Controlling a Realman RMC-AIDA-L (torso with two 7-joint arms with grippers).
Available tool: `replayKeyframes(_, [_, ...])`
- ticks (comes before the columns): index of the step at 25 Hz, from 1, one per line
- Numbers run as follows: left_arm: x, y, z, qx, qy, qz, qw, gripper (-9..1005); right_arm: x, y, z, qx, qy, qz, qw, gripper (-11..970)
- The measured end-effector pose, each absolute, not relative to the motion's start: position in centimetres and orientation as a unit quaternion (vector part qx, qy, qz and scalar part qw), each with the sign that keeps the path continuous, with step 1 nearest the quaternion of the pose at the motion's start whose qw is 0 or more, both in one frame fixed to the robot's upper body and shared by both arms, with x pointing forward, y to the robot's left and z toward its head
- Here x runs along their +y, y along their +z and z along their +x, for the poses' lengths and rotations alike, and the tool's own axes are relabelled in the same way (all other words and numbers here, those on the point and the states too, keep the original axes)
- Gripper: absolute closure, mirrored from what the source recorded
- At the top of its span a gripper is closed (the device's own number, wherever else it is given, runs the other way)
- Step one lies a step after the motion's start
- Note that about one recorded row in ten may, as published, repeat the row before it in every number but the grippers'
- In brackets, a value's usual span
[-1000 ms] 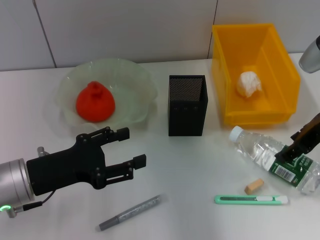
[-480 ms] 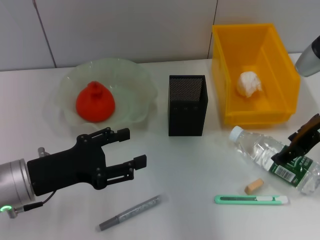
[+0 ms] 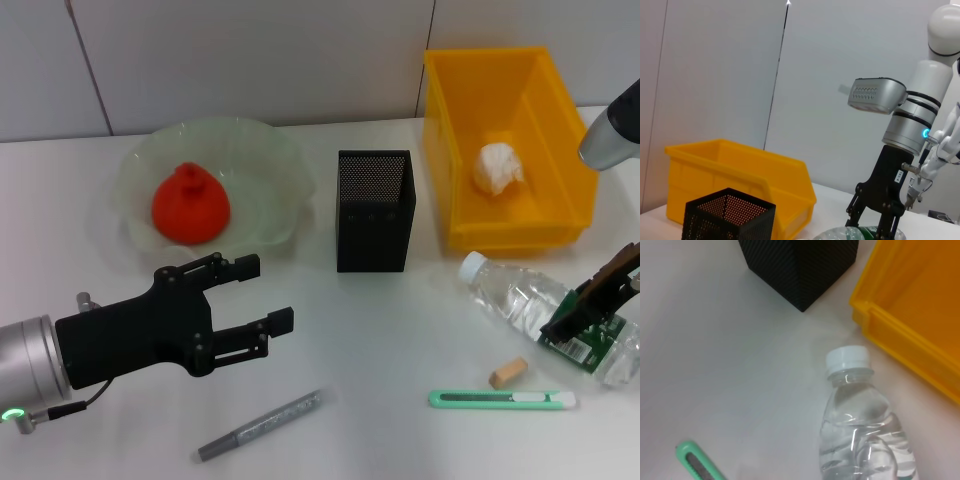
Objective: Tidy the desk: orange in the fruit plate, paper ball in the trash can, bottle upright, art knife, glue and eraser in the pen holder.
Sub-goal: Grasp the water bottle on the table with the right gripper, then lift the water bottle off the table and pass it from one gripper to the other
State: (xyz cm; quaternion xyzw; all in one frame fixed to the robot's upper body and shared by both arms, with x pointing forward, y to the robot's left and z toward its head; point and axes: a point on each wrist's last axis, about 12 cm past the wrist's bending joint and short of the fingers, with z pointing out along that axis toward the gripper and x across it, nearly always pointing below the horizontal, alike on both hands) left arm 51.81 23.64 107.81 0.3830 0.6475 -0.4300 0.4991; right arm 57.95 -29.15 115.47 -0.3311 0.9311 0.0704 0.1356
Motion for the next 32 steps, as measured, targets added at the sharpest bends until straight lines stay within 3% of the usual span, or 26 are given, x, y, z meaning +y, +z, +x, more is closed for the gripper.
replayKeyframes(32, [23.6, 107.9, 51.9, 0.645, -0.431, 0.386, 0.499, 205, -27.4, 113.4, 58.5, 0.933, 0.062, -0.335, 0.117, 170])
